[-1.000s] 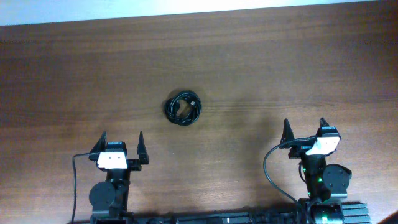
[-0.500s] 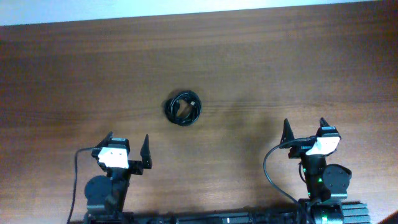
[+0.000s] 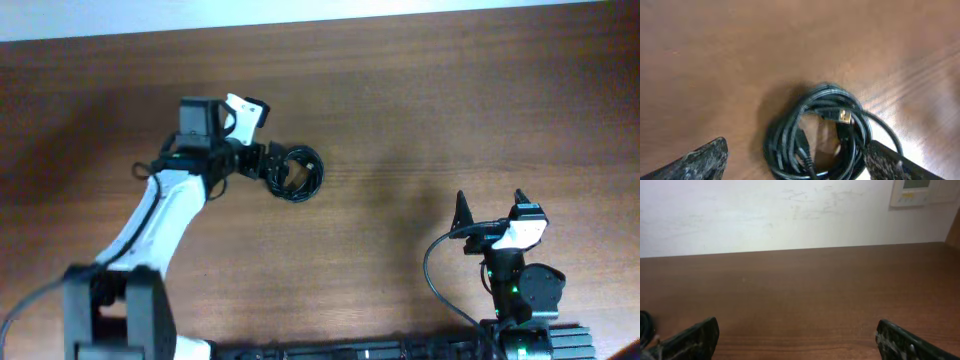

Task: Untangle cables
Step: 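Reach the left gripper to the black cable bundle and grasp it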

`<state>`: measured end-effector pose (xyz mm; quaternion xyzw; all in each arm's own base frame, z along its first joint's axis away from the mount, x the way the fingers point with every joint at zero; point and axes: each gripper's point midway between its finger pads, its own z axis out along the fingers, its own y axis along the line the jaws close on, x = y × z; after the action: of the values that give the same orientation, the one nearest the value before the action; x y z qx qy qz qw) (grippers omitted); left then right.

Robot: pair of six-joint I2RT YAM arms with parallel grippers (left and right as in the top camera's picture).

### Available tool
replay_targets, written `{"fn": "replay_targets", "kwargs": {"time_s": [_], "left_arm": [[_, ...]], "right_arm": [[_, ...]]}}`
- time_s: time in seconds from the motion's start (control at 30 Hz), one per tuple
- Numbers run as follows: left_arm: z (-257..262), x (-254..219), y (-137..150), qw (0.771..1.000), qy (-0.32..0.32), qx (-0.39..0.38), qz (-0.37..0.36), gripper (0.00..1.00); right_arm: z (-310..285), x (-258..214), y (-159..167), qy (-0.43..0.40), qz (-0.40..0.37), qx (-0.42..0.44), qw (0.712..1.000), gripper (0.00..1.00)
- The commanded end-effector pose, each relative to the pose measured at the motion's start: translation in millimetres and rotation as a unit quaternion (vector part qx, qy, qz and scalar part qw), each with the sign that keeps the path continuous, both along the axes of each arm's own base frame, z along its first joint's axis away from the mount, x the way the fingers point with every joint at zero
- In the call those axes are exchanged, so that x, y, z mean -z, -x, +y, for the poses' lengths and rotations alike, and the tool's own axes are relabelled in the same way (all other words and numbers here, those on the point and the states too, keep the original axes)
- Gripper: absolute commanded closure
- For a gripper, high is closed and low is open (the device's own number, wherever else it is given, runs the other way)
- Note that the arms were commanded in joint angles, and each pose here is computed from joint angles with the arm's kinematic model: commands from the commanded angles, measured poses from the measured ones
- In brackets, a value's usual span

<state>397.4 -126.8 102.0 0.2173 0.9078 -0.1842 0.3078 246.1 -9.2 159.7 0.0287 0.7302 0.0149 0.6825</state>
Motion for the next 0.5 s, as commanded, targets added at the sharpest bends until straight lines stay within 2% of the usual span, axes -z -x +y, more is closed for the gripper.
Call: {"fn": "replay_targets", "kwargs": {"time_s": [0.0,0.03,0.07,0.1,0.17,0.2,0.23,0.27,0.33,0.4,0.43,0.47], "left_arm": [[-26.3,44.0,-11.6,0.997,-0.062,0.034,-0.006,0.16],[-29.5,53.1,-15.1,0.996,-0.085,0.033,-0.012,0.28],[-29.8,64.6,-21.9,0.992,-0.122,0.021,-0.025,0.34],[-28.2,73.9,-26.5,0.988,-0.149,0.011,-0.032,0.44],[-25.1,98.9,-21.6,0.984,-0.177,0.031,-0.015,0.52],[-24.1,105.5,-20.4,0.983,-0.181,0.032,-0.008,0.59],[-23.0,110.9,-19.5,0.982,-0.184,0.031,-0.003,0.90],[-22.7,111.4,-19.1,0.982,-0.184,0.030,-0.002,1.00],[-8.4,79.6,-33.1,0.981,-0.180,-0.066,-0.011,1.00],[2.3,23.5,-33.5,0.970,-0.091,-0.227,0.001,1.00],[9.8,16.6,-12.5,0.940,-0.029,-0.334,0.064,1.00],[12.1,19.0,-3.3,0.924,-0.011,-0.371,0.093,1.00]], "right_arm": [[-2.2,2.6,0.3,-0.004,0.002,0.006,1.000,0.01],[-2.2,2.6,0.3,-0.004,0.002,0.006,1.000,0.01],[-2.2,2.6,0.3,-0.004,0.002,0.006,1.000,0.02],[-2.2,2.7,0.2,-0.004,0.002,0.006,1.000,0.01],[-2.2,2.7,0.2,-0.004,0.002,0.006,1.000,0.01],[-2.2,2.6,0.3,-0.004,0.002,0.006,1.000,0.02],[-2.2,2.6,0.3,-0.004,0.002,0.006,1.000,0.02],[-2.2,2.6,0.3,-0.004,0.002,0.006,1.000,0.01],[-2.2,2.6,0.3,-0.004,0.002,0.006,1.000,0.01],[-2.2,2.6,0.3,-0.004,0.002,0.006,1.000,0.02],[-2.2,2.6,0.3,-0.004,0.002,0.006,1.000,0.01],[-2.2,2.7,0.2,-0.004,0.002,0.006,1.000,0.01]]}}
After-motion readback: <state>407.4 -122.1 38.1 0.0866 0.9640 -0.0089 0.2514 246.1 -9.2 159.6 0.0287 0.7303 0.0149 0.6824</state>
